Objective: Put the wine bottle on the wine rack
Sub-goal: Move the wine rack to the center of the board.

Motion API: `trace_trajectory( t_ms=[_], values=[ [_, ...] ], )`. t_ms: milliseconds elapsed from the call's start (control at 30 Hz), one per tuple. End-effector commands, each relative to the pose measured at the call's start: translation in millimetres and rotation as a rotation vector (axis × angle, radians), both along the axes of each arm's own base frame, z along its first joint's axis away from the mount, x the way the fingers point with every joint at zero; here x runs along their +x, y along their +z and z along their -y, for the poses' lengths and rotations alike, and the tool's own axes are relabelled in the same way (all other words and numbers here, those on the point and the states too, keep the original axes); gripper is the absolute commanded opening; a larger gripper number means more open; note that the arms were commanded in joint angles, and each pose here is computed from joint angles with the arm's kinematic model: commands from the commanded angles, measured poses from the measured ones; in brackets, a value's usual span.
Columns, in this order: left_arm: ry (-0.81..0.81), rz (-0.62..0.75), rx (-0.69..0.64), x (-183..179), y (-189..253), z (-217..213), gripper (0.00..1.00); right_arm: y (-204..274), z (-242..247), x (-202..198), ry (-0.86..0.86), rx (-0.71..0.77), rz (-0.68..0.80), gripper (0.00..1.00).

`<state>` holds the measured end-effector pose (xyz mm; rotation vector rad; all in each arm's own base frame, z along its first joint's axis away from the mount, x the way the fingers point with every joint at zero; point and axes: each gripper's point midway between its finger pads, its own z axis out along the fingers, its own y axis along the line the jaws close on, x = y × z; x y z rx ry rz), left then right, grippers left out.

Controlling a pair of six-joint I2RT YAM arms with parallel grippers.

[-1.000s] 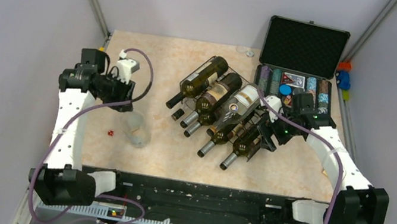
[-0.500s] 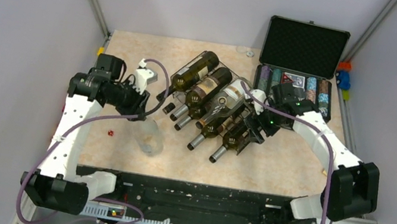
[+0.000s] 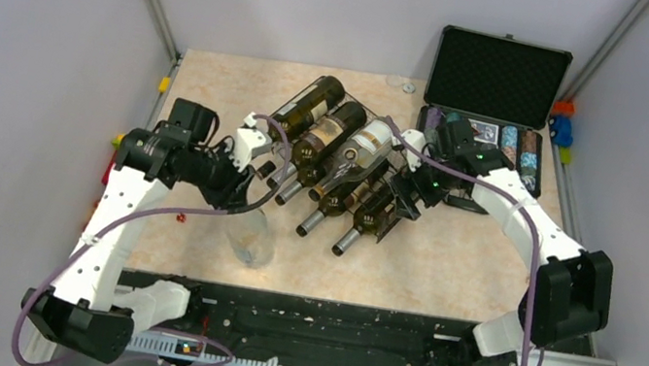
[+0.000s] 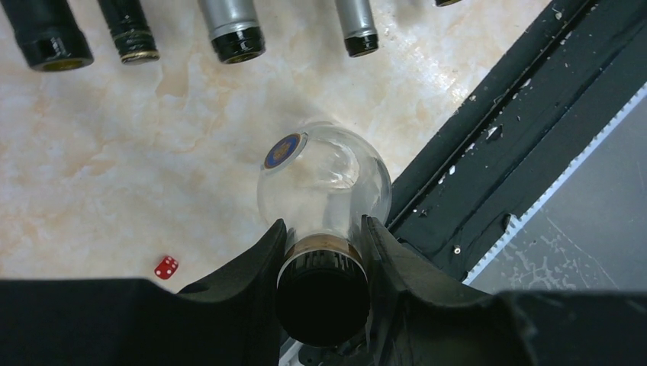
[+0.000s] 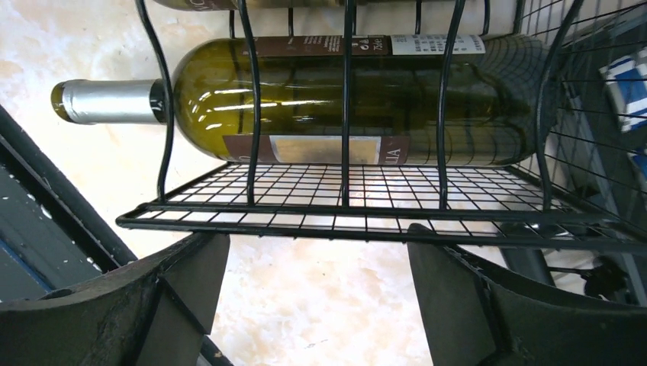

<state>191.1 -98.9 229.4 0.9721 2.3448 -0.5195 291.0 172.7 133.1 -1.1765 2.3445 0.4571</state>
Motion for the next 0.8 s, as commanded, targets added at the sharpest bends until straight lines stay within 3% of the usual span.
trace_trajectory(
  t_ms=[0,333,767],
  values=[
    [-0.117,0.151,-0.124,2.8,33.5,34.3,0.00,68.0,-34.3,8.5,0.154,0.153,0.214,0.89],
    [-0.153,0.171,-0.200,9.1,34.4,73.4,0.00,106.6,-42.7,-33.1,0.306,0.214,0.278,0.92],
    [-0.145,0.116,-0.335,14.0,20.6,97.6,0.00,102.2,-160.9,-100.3,0.655,0.501,0.320,0.96]
  ],
)
